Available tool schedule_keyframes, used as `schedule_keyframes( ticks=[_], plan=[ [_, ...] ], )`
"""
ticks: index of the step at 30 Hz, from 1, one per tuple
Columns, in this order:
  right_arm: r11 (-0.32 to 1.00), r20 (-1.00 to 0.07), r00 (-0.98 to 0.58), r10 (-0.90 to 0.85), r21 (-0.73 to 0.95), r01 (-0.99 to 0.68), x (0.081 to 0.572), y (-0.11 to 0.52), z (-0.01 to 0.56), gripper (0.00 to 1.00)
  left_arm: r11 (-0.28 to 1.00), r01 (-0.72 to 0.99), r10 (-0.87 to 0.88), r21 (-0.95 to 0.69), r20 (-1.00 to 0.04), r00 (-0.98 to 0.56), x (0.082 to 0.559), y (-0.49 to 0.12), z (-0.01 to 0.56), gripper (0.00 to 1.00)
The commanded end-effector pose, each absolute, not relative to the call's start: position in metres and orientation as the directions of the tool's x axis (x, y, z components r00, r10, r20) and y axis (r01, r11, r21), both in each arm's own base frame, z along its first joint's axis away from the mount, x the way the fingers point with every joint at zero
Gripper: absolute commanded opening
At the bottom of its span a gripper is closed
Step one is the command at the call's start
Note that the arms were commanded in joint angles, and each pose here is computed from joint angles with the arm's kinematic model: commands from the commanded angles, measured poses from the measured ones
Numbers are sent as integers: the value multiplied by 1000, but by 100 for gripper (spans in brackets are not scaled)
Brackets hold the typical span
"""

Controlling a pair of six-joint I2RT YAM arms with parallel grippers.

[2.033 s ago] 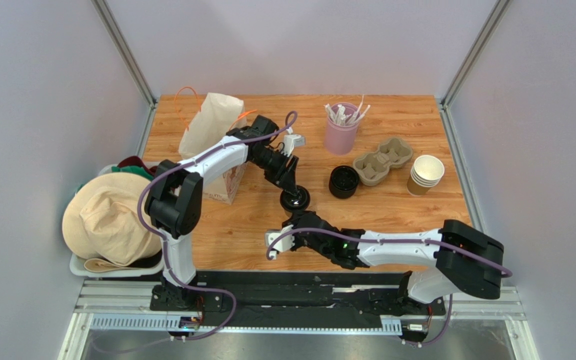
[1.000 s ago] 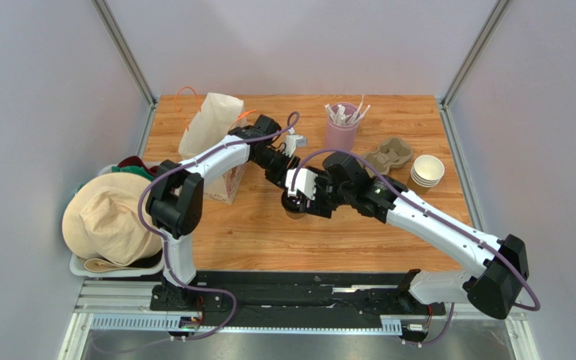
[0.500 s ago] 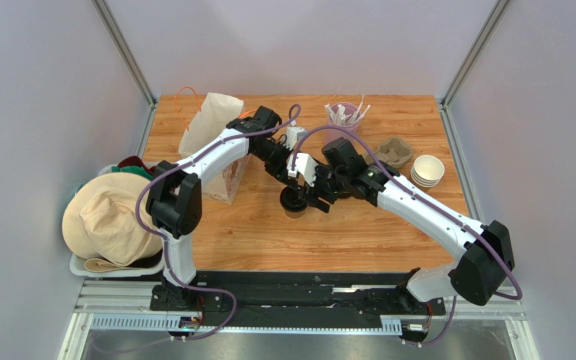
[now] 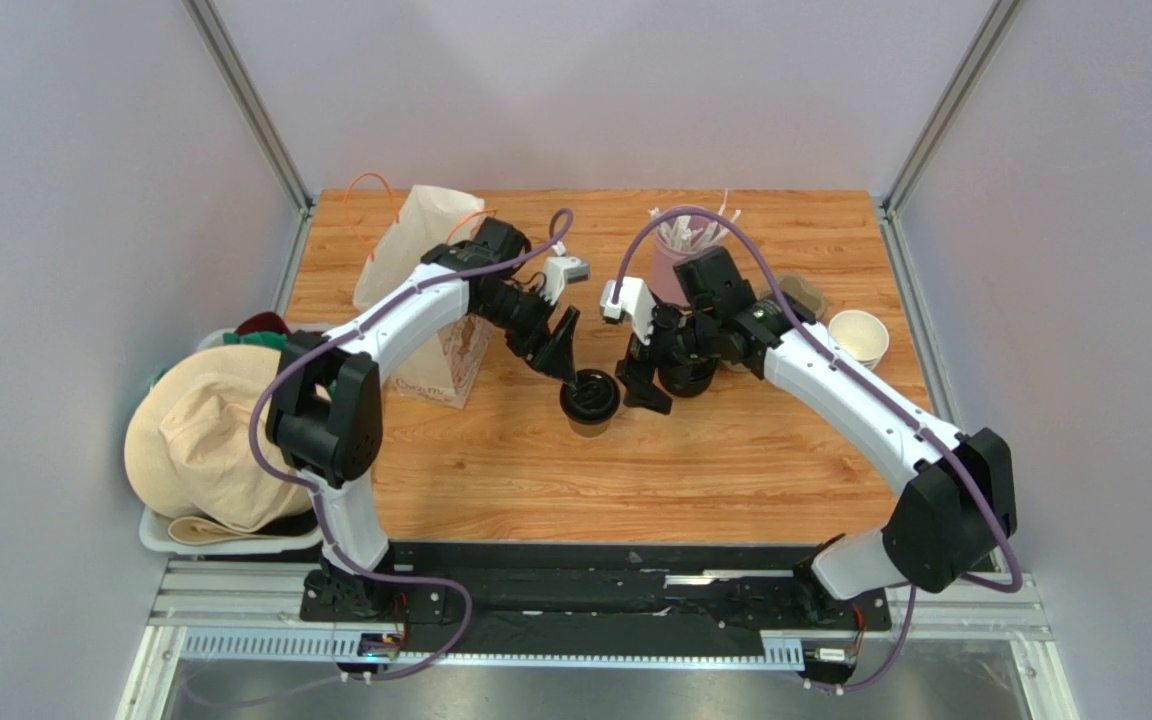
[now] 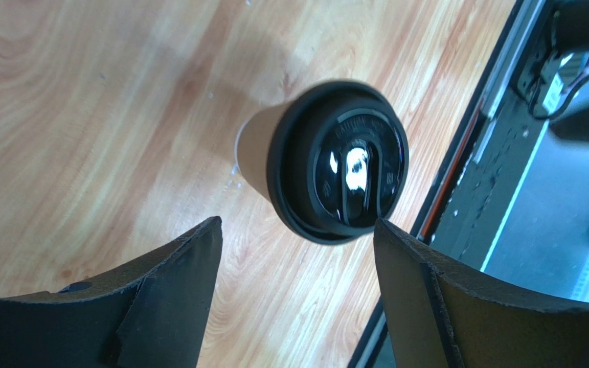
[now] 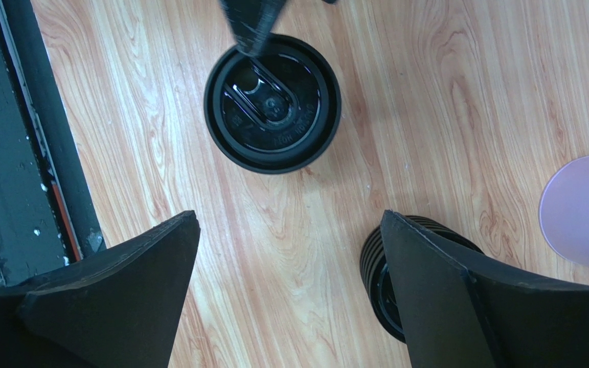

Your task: Pack the takeout coffee

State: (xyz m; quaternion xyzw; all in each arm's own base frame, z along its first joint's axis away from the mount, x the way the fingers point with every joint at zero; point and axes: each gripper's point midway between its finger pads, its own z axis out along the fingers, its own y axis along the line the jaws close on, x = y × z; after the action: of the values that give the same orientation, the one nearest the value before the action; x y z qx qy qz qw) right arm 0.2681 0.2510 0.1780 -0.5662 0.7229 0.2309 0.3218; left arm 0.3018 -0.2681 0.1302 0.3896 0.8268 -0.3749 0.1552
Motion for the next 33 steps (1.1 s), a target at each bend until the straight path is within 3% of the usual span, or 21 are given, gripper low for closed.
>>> schedule_keyframes(
  ticks=[1,13,19,25,33],
  plan=[
    [145,-757,-67,-650,-38,-989,264,254,186,93,271,882,535,-384,-702,-470,297,-273,151,81],
    [43,-785,-26,-618,-1,-999,268,265,177,87,198,978,533,-73,-829,-169,320,-271,157,80],
    [10,-801,-79,-593,91,-996,266,268,170,91,158,984,520,88,-854,-7,317,-265,162,89],
    [-13,-809,-73,-583,100,-995,268,270,162,91,74,983,491,167,-864,110,299,-270,160,91],
    [31,-846,-52,-531,41,-999,280,275,156,87,21,980,493,200,-854,164,287,-272,139,85]
  ],
)
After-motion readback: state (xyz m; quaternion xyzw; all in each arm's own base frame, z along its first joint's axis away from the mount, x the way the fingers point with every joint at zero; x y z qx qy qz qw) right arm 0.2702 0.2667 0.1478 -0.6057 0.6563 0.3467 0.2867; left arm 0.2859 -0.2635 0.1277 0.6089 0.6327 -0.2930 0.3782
